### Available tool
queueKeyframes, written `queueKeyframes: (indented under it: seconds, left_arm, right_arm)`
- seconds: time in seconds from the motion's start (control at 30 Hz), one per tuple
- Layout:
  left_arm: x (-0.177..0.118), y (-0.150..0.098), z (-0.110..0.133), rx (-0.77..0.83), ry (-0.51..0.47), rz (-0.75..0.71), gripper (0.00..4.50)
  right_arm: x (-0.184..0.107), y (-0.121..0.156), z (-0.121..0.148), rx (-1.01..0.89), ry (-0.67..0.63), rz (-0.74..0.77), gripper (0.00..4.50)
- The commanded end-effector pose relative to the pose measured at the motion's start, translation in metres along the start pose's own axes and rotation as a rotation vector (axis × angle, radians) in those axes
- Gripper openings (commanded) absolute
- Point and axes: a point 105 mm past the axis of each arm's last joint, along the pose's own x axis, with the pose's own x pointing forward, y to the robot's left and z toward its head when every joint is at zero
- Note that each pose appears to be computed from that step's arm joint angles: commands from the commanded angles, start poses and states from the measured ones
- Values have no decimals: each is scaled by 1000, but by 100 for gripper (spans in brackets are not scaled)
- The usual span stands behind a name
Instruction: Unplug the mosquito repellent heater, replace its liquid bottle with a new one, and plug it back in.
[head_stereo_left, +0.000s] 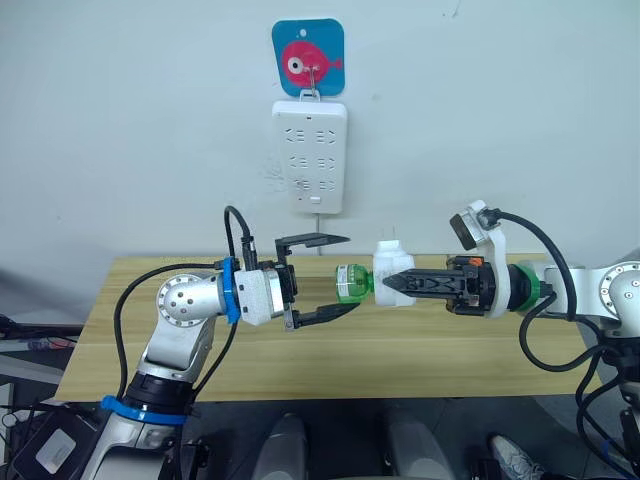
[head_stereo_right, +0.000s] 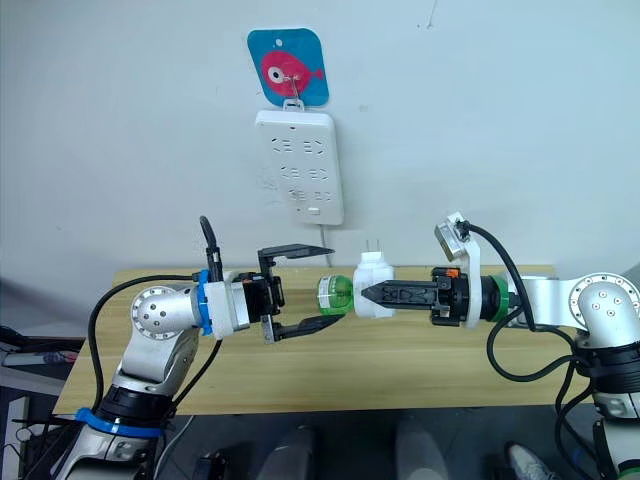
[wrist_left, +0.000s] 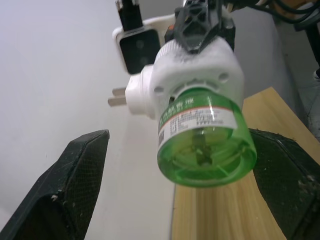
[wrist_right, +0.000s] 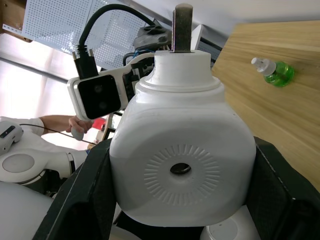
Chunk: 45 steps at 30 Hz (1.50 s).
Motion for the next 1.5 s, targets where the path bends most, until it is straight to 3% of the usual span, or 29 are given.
queueKeyframes:
  seconds: [0.03,0.3,0.43,0.5,0.63,0.83,1.23,1.43,1.5]
  left_arm:
    - [2,-1,8,31,-31,-16,432]
    - [5,4,7,10,-13,-16,225]
    - [12,10,9,-137,32,-46,225]
    - [13,15,2,-366,133,-68,225]
    - [13,34,12,-803,236,-169,225]
    - [-10,48,16,-1205,310,-243,225]
    - [-33,48,11,-1389,325,-190,225]
    - [-37,35,19,-1299,325,-260,225]
    - [-44,29,17,-1199,335,-252,225]
  right_arm:
    - [-1,14,6,-40,-11,47,300]
    - [-1,14,7,-41,-15,48,300]
    - [-1,14,7,-42,-18,47,300]
    - [-1,13,7,-43,-19,45,300]
    - [-2,13,6,-47,-7,43,300]
    - [-2,13,2,-56,9,50,300]
    - [-5,12,-1,-63,16,42,300]
    - [-5,11,1,-71,12,27,300]
    - [-10,-6,5,-100,-11,-93,300]
